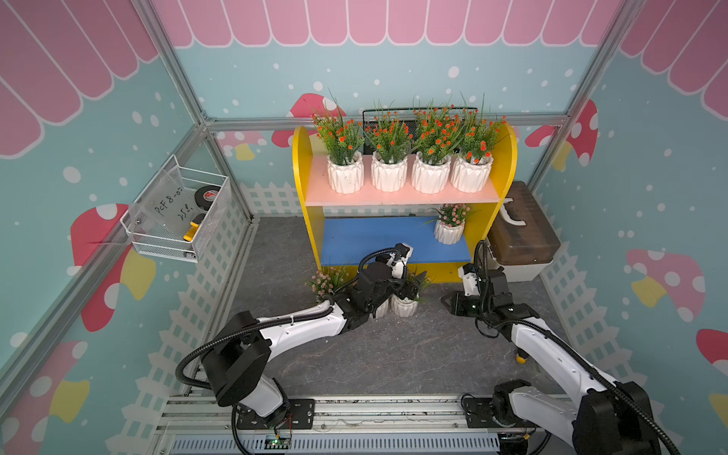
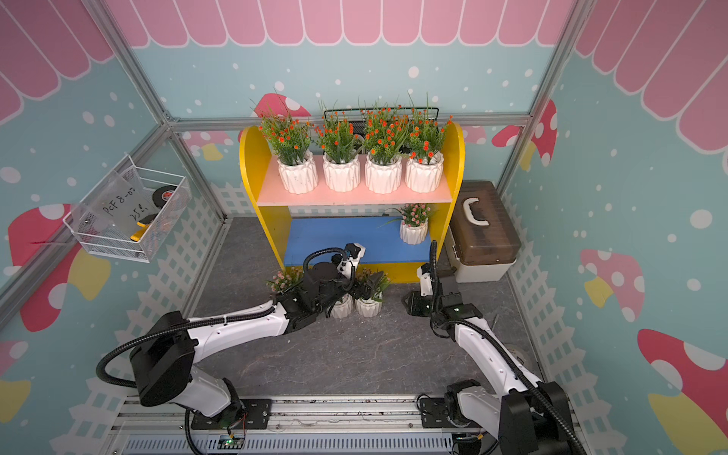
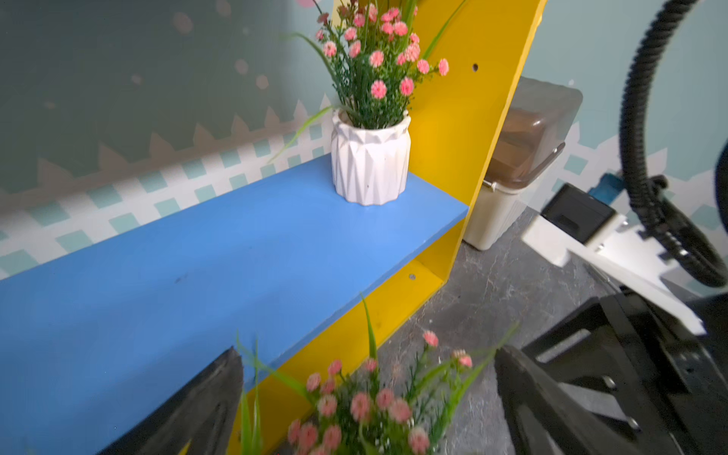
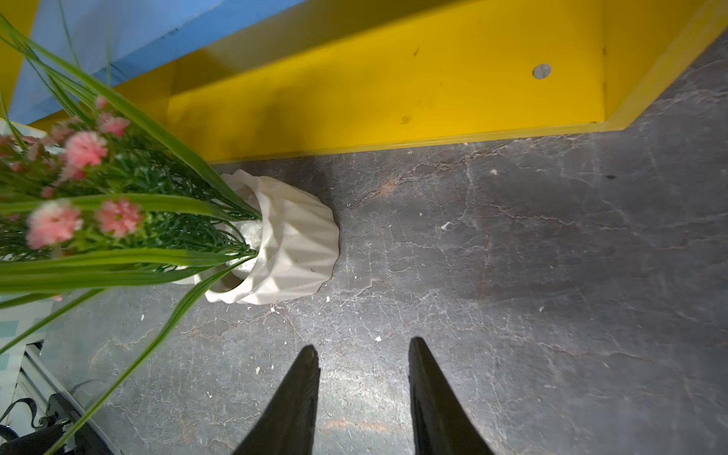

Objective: Place the baby's breath potted plants on the rack by color
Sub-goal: Place the baby's breath potted plant on the rack, then pick up the baby's breath potted plant from the center of the board.

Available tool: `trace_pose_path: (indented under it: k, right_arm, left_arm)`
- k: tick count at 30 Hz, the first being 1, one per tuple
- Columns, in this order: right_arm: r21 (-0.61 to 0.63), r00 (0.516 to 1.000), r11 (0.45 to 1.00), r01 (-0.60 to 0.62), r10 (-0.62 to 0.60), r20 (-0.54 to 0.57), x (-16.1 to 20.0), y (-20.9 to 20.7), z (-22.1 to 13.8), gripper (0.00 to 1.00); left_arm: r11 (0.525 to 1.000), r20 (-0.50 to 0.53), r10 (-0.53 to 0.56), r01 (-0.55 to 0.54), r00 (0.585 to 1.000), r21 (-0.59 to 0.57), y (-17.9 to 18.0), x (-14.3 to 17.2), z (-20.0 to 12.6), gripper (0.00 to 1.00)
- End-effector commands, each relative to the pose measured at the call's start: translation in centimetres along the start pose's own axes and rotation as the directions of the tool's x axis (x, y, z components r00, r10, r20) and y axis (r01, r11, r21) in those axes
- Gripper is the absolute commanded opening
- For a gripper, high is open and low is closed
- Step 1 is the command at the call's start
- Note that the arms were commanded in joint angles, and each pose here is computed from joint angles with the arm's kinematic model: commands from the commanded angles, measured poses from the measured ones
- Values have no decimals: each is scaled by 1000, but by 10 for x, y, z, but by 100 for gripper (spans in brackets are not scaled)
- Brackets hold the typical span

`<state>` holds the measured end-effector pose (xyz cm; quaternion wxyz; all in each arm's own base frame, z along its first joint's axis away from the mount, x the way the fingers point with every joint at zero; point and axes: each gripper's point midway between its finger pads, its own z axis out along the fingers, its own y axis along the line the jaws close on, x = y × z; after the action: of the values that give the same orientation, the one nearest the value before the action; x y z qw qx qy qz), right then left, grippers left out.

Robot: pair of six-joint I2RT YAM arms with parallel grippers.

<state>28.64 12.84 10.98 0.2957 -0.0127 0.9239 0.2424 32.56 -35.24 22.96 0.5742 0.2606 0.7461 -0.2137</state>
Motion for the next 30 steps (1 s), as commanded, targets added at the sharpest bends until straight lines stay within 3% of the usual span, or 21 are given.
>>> trace_pose_path:
  k: [1, 14, 30]
  right_arm:
    - [-9, 998, 1000, 30, -29, 52, -20, 11, 6, 35]
    - [-43, 995, 995, 95, -94, 30, -31, 38, 32, 31]
    - [-26, 991, 991, 134, -134, -19, -30, 54, 59, 29]
  left_arm:
    - [998, -5, -5, 4, 1000, -60, 10, 7, -19, 97]
    - [993, -17, -84, 82, 996, -89, 32, 64, -88, 97]
    - [992, -33, -80, 76, 996, -98, 38, 80, -102, 97]
